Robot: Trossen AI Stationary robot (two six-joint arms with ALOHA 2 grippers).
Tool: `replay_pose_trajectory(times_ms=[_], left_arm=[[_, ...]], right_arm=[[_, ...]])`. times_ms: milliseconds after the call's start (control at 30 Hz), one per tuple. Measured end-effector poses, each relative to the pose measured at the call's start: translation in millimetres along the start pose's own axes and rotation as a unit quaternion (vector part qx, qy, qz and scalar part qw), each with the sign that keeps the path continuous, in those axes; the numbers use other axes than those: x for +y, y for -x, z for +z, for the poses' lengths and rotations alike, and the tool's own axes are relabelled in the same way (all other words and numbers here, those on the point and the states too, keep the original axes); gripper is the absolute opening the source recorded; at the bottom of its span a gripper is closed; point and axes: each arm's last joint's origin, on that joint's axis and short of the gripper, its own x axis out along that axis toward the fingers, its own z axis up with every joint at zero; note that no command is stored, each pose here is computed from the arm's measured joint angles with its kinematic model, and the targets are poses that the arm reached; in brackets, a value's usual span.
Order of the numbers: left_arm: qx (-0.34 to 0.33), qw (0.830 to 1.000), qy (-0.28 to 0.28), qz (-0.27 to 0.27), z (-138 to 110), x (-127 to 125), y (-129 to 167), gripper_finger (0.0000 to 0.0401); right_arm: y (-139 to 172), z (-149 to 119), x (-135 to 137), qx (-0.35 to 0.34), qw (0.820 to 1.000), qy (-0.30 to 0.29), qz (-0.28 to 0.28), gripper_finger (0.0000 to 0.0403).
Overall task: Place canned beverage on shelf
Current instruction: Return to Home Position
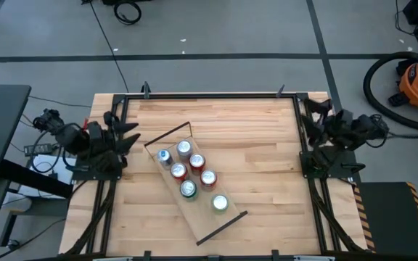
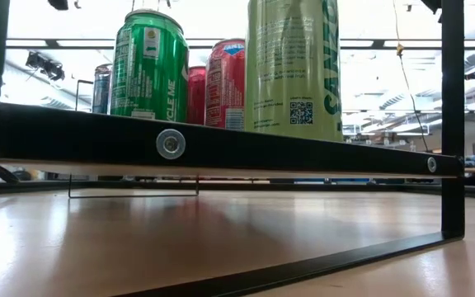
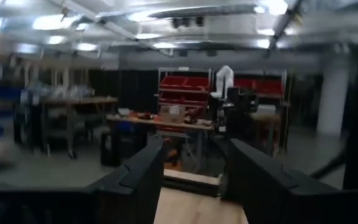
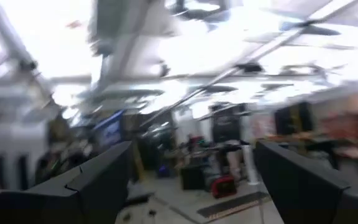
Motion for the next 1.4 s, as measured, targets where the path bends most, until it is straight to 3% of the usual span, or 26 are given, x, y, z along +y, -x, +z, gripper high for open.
replay_pose_trajectory(times_ms=[67,200,367,600,733,867,1233,1400], left_arm=[[0.003,0.999,0.048,0.018,-0.5,1.6,-0.6,0.0187],[0.007,0.993,0.105,0.06,-2.7,5.2,-2.5,0.0175],[-0.01,0.986,0.142,0.082,1.4,15.7,1.9,0.0143],[-0.006,0.98,0.182,0.078,0.2,35.7,20.5,0.0103],[0.008,0.974,0.212,0.082,-4.6,37.2,22.7,0.0086],[0.032,0.966,0.217,0.136,-13.7,33.4,19.1,0.0069],[-0.01,0.937,0.288,0.198,-66.2,23.8,15.4,0.0006],[-0.061,0.938,0.286,0.184,-82.6,27.2,17.1,0.0006]], right_arm=[[0.7,3.4,-4.8,-0.001,0.999,-0.028,-0.046,0.0348],[3.3,-1.4,-9.3,0.033,0.978,-0.164,-0.127,0.0348],[8.5,-10.5,-11.2,0.065,0.963,-0.214,-0.148,0.0348],[15.4,-9.8,-19.1,0.063,0.958,-0.235,-0.152,0.0348],[17.8,-20.2,-18.8,0.081,0.951,-0.218,-0.204,0.0348],[22.9,-42.3,-15.7,0.089,0.939,-0.22,-0.249,0.0348],[29.7,-77.0,-7.3,0.092,0.927,-0.294,-0.216,0.0348],[35.0,-94.9,-4.5,0.099,0.917,-0.322,-0.213,0.0348]])
